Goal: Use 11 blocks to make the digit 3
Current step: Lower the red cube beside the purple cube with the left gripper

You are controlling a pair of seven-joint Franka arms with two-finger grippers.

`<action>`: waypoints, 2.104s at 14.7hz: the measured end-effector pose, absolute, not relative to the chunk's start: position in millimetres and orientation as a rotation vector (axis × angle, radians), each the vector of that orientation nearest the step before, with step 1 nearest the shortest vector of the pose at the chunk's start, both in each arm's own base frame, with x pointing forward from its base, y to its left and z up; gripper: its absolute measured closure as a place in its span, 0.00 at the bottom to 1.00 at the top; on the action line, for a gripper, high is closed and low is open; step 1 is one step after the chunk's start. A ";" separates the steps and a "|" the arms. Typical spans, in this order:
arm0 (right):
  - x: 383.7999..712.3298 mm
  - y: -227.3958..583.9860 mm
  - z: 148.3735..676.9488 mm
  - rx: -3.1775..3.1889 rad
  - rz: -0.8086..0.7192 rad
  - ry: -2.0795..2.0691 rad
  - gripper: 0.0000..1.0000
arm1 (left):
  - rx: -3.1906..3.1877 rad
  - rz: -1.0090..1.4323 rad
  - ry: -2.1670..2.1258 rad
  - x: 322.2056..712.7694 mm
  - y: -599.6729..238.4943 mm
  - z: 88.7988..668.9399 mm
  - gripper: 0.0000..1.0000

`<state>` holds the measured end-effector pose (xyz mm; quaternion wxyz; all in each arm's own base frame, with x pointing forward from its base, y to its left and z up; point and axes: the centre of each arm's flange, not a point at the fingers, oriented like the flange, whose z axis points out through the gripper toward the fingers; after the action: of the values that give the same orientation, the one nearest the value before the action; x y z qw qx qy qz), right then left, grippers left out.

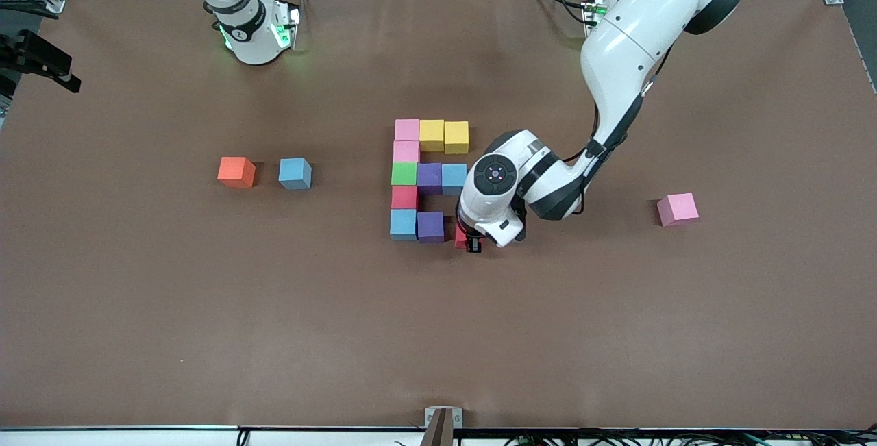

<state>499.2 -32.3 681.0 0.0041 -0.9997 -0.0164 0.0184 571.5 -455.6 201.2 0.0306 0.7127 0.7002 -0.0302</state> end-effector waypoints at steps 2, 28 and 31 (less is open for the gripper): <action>499.1 -32.0 681.1 -3.132 0.058 -0.052 0.00 | 2.194 -0.091 2.165 570.4 -460.2 200.9 0.42; 497.2 -27.8 671.8 -3.125 0.119 -0.064 0.00 | 2.135 -0.115 2.213 560.9 -483.8 200.2 0.42; 497.1 -27.8 671.8 -3.125 0.119 -0.064 0.00 | 2.135 -0.115 2.212 560.8 -484.6 200.3 0.44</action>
<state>497.1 -27.8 671.8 0.0066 -0.9990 -0.0204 0.0381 560.8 -484.6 200.3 0.0327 0.6937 0.7186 -0.0373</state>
